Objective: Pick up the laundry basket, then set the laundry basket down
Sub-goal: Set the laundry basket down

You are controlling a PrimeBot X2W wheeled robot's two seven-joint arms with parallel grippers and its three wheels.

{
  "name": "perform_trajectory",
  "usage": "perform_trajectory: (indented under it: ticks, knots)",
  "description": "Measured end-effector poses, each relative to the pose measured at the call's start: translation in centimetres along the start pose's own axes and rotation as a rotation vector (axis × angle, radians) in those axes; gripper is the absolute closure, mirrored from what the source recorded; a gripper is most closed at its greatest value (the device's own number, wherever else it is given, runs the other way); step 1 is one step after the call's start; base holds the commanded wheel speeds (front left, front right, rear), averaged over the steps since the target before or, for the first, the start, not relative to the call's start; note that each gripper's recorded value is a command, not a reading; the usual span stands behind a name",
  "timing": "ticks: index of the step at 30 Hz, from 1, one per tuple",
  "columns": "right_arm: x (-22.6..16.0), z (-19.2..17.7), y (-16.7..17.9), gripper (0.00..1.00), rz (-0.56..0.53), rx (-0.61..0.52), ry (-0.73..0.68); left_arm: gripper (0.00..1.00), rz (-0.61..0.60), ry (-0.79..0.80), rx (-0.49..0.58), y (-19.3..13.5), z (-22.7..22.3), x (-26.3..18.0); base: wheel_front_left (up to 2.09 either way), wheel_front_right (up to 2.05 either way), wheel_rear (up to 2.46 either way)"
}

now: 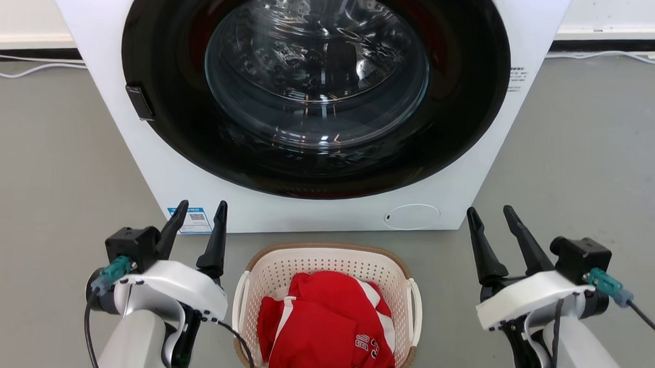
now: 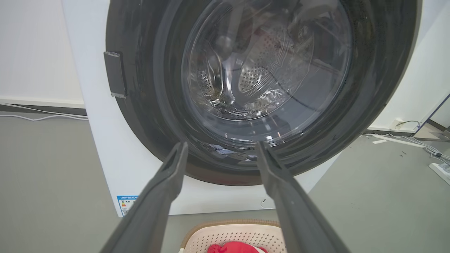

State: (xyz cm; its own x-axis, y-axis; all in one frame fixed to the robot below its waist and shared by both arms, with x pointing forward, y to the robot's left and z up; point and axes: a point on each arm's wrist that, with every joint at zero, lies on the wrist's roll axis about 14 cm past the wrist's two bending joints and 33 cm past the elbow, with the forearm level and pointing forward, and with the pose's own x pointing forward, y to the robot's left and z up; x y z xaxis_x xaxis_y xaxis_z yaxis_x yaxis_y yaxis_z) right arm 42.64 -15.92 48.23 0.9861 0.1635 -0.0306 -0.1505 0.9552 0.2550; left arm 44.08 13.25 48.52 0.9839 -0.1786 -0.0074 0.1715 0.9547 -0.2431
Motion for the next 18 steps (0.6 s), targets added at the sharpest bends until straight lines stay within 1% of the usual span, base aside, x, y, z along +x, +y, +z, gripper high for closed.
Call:
perform_trajectory:
  ticks: [11,18]
  knots:
    - [-1.9,1.9,-0.8,0.00,-0.039,-0.025,-0.076,0.00,0.019,-0.056,0.000,0.3,1.3,-1.9,0.00,0.00,0.00]
    - [-3.1,2.5,-1.2,0.00,-0.066,-0.027,-0.105,0.00,0.031,-0.084,-0.006,0.4,1.9,-3.2,0.00,0.00,0.00]
